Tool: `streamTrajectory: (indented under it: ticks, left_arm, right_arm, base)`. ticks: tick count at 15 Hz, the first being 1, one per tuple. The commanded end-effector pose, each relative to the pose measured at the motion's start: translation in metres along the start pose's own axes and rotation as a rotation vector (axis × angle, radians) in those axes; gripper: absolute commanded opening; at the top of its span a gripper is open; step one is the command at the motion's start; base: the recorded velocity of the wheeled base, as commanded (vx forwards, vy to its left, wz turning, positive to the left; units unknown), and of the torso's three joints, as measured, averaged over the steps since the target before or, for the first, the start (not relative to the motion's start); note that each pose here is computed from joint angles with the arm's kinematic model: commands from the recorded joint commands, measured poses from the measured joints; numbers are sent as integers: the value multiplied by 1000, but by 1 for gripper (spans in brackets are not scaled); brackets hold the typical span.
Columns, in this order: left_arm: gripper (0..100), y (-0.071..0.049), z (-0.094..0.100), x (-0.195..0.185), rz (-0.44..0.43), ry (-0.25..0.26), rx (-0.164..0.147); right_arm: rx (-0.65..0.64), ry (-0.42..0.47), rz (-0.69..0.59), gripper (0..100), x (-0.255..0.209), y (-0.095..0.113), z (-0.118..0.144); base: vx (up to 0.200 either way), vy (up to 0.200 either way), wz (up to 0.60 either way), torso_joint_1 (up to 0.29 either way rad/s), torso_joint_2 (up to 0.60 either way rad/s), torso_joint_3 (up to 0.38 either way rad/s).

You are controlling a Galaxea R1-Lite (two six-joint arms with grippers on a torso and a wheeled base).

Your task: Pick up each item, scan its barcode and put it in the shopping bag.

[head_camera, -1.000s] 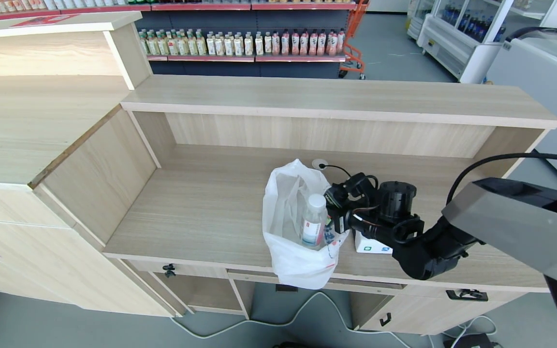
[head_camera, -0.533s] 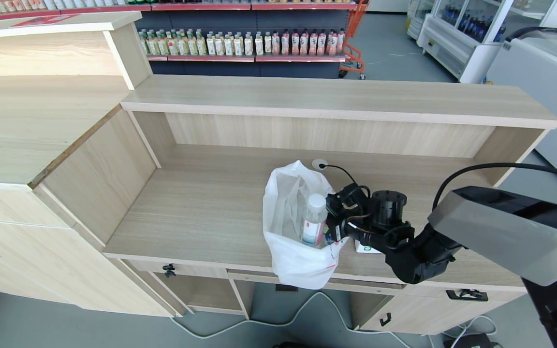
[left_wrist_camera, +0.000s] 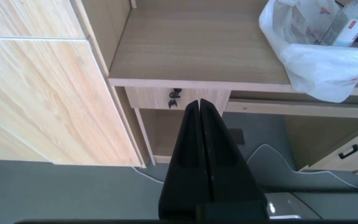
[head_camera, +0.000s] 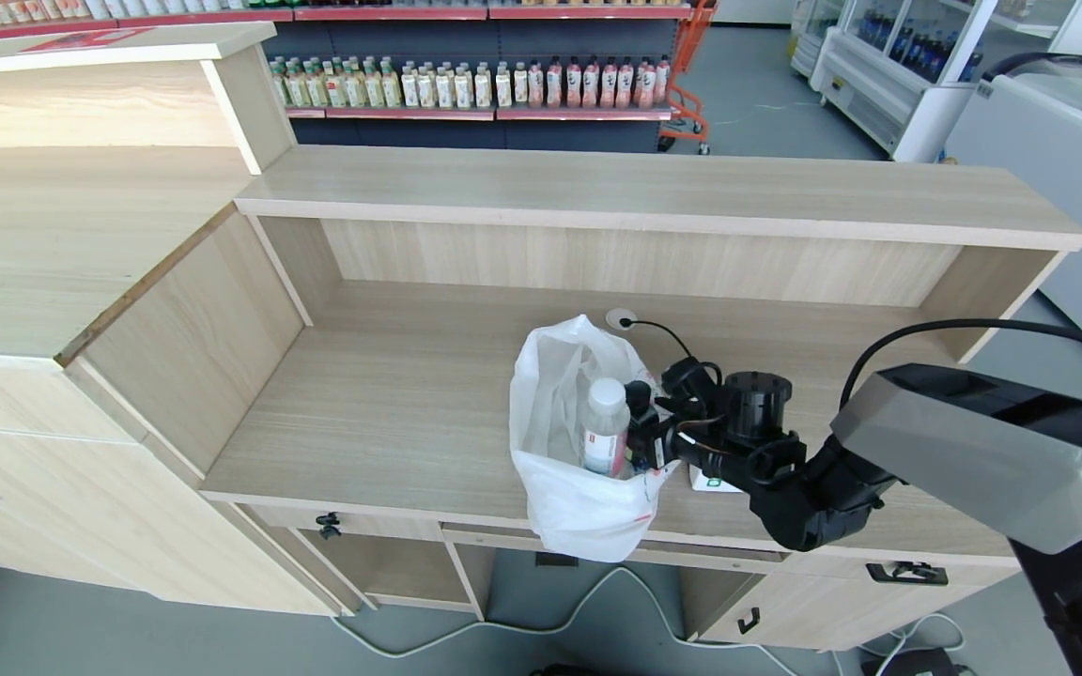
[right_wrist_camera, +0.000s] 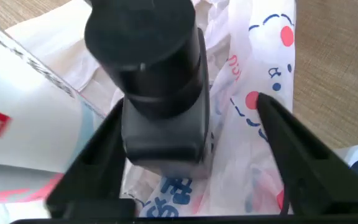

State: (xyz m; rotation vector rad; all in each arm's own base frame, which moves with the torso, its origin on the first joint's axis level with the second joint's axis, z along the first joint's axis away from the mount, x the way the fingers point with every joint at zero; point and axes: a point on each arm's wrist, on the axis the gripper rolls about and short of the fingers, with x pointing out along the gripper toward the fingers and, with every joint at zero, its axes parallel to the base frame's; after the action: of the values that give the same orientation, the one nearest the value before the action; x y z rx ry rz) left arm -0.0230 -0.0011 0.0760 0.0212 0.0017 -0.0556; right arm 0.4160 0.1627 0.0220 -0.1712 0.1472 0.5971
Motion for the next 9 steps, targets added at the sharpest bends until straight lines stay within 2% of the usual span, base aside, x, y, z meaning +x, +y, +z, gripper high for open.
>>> streamTrajectory:
  ticks: [1, 6, 9]
  left_arm:
    - [0, 0, 0, 0, 0, 1, 0]
    - [0, 0, 0, 0, 0, 1, 0]
    - [0, 0, 0, 0, 0, 1, 0]
  right_arm:
    - [1, -5, -1, 100, -1, -1, 4]
    - [-8, -67, -26, 100, -14, -11, 33]
    - [-21, -130, -42, 100, -40, -30, 65]
  base:
    - [0, 0, 0, 0, 0, 0]
    - [0, 0, 0, 0, 0, 0]
    - [0, 0, 0, 0, 0, 0]
